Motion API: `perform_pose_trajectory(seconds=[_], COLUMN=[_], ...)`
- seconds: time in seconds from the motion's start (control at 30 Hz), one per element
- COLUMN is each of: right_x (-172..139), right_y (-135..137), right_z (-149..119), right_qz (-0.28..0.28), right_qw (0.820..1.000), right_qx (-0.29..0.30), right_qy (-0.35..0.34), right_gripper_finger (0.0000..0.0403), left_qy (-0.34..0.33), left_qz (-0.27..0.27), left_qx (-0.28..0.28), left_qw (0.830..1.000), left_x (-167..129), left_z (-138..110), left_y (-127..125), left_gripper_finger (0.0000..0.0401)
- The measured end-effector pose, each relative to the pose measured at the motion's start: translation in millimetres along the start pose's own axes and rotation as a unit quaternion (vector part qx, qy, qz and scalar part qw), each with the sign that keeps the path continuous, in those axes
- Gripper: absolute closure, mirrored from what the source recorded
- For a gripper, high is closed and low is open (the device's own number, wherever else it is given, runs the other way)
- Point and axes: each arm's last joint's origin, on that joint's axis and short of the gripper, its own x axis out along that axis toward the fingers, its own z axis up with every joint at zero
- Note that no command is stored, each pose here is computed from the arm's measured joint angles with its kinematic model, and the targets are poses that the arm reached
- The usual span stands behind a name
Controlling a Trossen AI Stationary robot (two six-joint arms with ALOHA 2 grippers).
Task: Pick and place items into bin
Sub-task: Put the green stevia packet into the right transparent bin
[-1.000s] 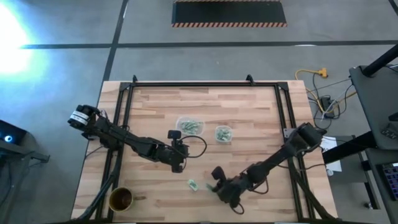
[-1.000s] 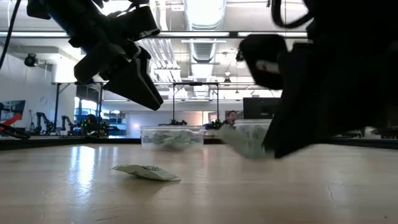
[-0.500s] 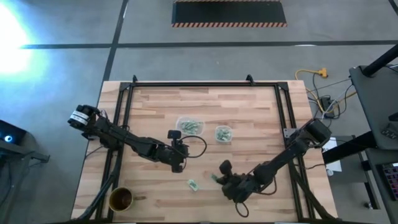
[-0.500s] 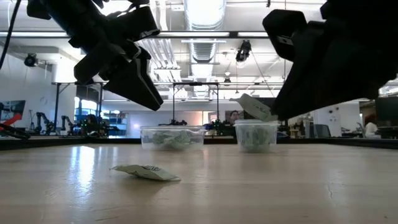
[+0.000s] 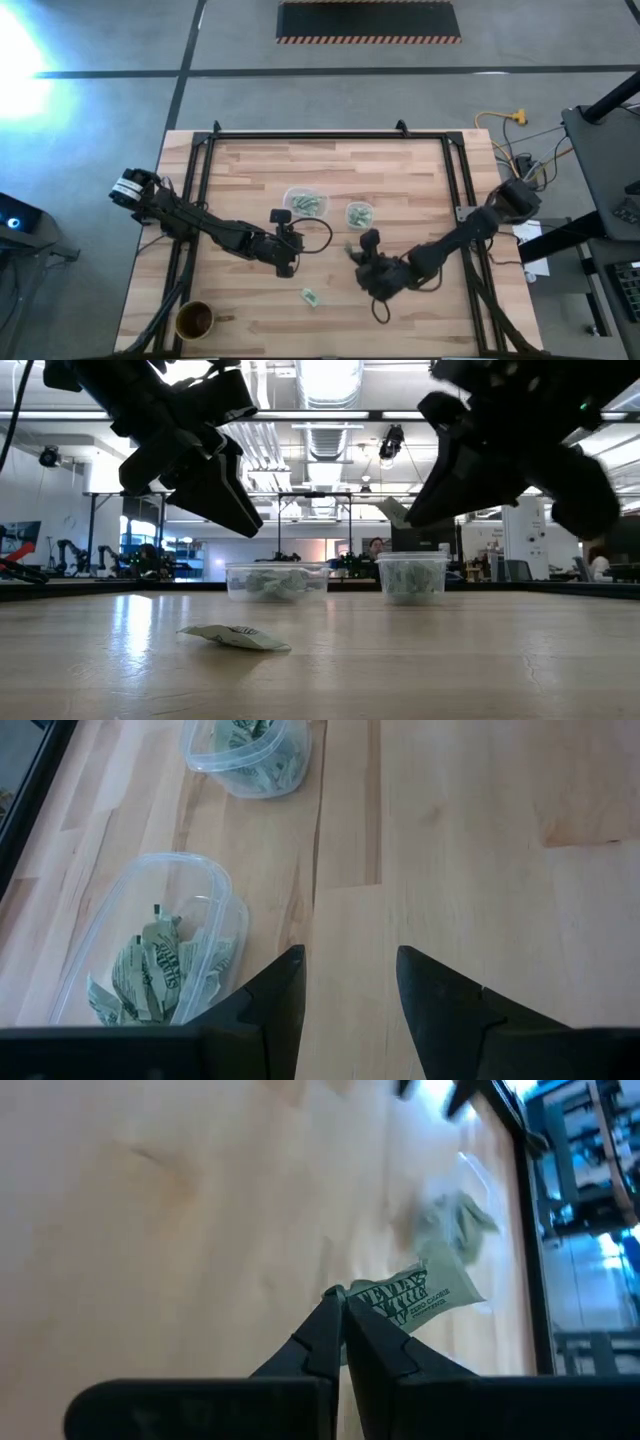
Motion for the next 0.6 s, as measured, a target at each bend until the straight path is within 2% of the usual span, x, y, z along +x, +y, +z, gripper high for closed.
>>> perform_pose_trajectory(seconds=[0.37,0.6], right_x=[4.0,9.3], right_y=[-55.2,-85.3], right_z=[-35.8,-58.5], right_qz=[-0.035,-0.017], right_qw=[0.997,0.99], right_qx=[0.062,0.134], right_qy=[0.035,0.042], right_gripper_finger=[0.0394,0.0394], left_qy=[-0.004,-0.008], left_qz=[0.0,0.001], left_qx=[-0.002,-0.002], left_qw=[1.0,1.0], left_x=[0.4,1.6], left_z=[0.1,-1.4], left_y=[-0.1,0.3], left_gripper_finger=[0.026,0.026])
